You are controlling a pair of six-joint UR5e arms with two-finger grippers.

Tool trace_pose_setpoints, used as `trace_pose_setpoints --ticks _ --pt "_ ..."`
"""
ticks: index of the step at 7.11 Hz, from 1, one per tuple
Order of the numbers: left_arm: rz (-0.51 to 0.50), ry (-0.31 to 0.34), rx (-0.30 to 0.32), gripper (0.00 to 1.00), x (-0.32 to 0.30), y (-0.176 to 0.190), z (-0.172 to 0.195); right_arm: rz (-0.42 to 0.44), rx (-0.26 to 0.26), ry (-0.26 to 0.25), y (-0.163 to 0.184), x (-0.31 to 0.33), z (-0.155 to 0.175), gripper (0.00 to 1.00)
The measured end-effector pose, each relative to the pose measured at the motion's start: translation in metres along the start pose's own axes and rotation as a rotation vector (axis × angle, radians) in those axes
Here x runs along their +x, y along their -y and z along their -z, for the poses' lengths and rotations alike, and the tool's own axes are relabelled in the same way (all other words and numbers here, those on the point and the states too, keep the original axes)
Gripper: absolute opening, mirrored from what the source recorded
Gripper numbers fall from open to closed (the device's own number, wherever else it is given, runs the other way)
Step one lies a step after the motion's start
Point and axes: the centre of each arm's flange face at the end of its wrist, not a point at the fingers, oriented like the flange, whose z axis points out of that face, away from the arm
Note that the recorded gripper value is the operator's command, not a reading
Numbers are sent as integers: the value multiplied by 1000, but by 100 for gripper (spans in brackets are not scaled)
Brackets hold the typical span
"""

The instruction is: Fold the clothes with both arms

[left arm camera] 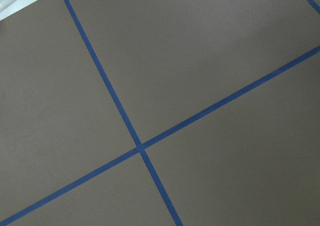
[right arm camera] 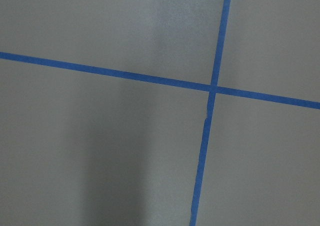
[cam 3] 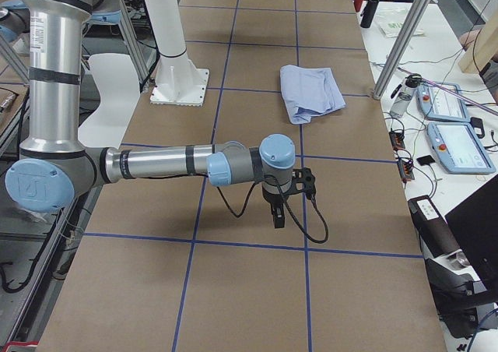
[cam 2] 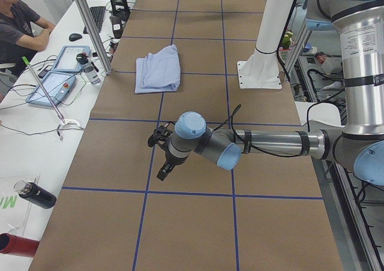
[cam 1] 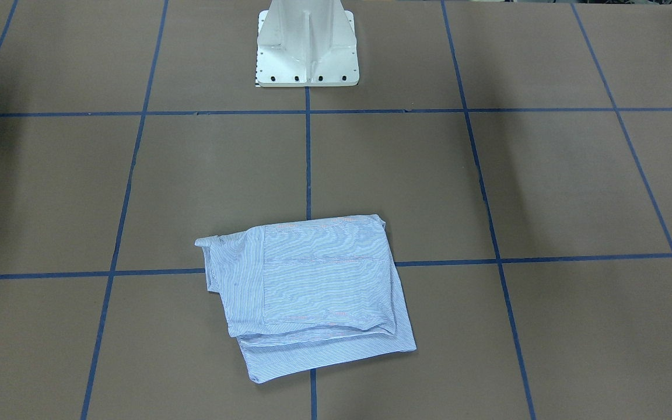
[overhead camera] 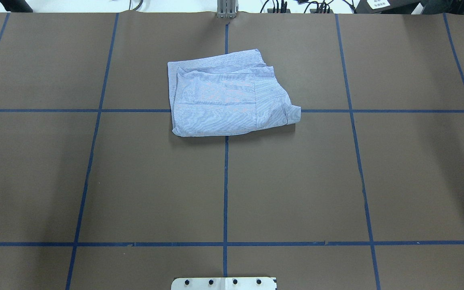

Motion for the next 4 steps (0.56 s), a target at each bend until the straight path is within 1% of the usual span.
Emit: trace_pose_setpoints --ticks 2,3,4 --pt "23 15 9 99 -6 -10 9 2 -2 19 -5 -2 1 100" --pt "29 19 14 99 -7 -12 14 -2 -6 19 -11 -1 0 100" --pt "31 20 18 99 -7 -12 16 -9 -6 -2 -13 1 -1 100"
